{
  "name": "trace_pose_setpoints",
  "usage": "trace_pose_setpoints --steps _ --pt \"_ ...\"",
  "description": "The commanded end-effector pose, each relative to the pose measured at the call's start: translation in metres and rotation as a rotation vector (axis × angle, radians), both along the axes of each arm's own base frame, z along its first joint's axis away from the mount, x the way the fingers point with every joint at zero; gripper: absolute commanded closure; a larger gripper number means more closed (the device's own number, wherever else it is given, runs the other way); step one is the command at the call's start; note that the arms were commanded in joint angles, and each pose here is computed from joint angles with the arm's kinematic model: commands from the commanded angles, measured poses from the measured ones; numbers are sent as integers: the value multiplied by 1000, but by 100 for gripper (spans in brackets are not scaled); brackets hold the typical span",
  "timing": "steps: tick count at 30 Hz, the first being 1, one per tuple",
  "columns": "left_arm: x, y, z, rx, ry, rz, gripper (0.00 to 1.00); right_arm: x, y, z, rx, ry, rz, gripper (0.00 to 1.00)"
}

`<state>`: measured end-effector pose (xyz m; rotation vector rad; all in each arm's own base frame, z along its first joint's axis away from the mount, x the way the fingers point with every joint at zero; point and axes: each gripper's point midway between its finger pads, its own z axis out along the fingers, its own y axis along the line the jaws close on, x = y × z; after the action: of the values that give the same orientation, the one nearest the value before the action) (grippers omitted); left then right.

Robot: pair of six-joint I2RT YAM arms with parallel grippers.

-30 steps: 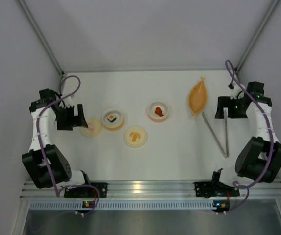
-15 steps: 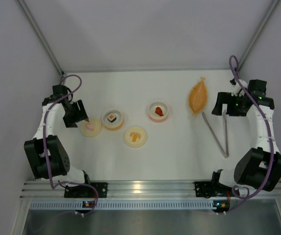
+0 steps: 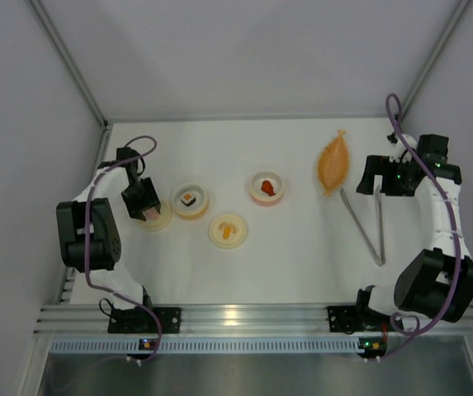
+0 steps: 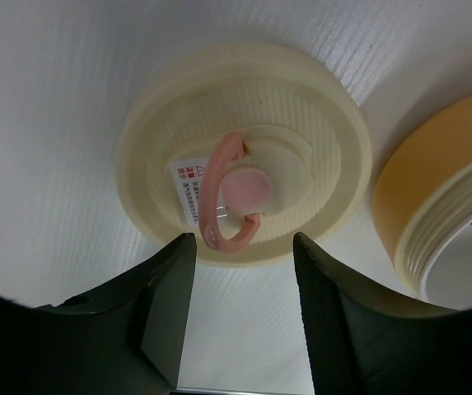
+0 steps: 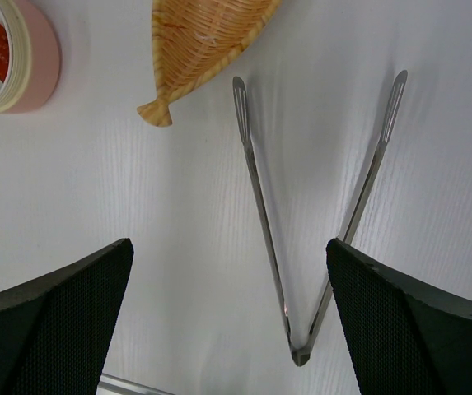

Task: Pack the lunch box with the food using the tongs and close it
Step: Pick up the box lid from the center of the board.

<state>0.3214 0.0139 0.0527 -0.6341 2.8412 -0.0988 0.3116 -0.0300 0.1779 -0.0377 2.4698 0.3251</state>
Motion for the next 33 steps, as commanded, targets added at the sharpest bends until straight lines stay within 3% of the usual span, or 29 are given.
trace_pose_setpoints --steps 1,11,21,25,30,33 --pt "20 0 -2 15 -33 28 45 -1 5 -3 2 8 18 1" --pt "24 1 -14 26 -4 11 69 0 5 -5 6 10 20 1" --pt "26 13 -8 93 -32 4 73 -3 8 -3 11 6 30 1" --pt "27 12 0 89 -51 -30 100 -5 9 -3 16 7 34 1" --pt "29 16 43 118 -117 -67 100 -7 13 1 27 -1 46 1" --pt "33 18 99 148 -209 -107 100 -10 15 4 31 -3 52 1"
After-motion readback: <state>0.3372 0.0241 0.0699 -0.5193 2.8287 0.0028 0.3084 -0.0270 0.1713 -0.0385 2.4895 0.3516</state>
